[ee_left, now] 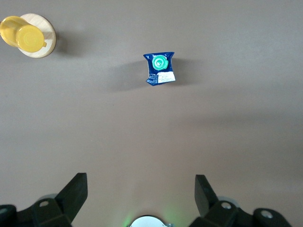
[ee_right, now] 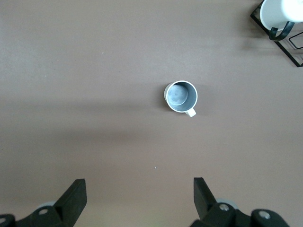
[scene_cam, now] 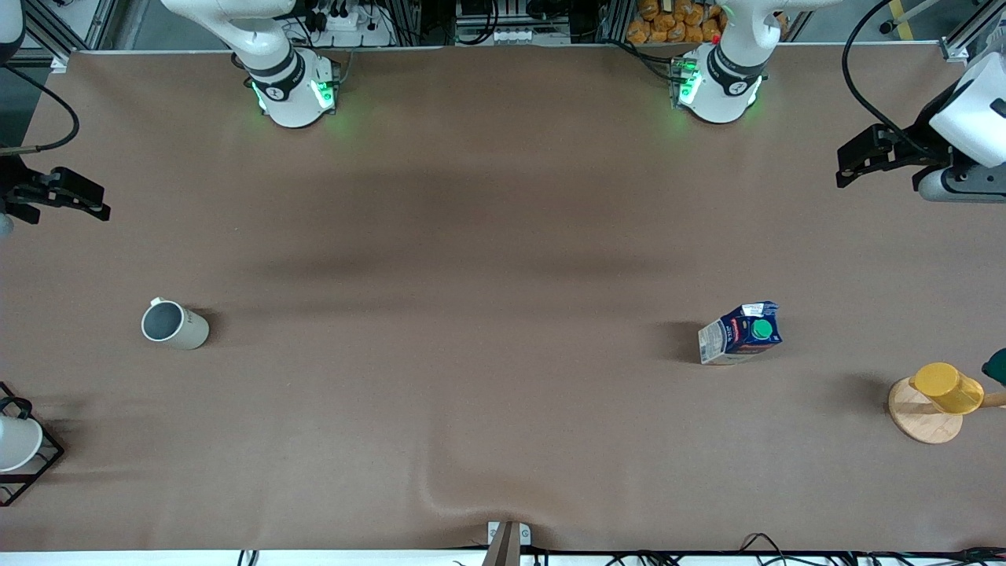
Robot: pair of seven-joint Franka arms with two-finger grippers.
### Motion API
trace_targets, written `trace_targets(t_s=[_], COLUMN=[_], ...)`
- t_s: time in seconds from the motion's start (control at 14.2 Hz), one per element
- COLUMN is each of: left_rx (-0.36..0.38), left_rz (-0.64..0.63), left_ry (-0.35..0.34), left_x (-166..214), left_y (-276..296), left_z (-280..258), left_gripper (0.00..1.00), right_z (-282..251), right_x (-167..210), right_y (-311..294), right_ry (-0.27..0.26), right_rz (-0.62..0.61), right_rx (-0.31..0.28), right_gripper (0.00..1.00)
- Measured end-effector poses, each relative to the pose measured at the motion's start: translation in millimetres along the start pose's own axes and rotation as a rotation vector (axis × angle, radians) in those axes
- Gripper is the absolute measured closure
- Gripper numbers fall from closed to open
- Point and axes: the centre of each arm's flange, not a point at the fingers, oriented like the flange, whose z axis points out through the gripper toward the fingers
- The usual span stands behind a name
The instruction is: Place milk next to cup
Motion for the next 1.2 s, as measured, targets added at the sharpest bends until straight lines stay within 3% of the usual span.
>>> trace_targets(t_s=[0.78,1.2], left_rx=[-0.004,-0.012], left_rz=[-0.011,-0.028], left_ry=[-0.040,-0.020], left_x=[14,44], left_y=[-17,-27], left_z=[28,95], left_gripper=[0.00,0.00], right_z=[30,49], right_x=[11,22], right_y=[13,20], right_ry=[-0.055,-0.068], right_rz=[0.023,0.031], right_rx=[0.005,0.004], right_gripper=[0.00,0.00])
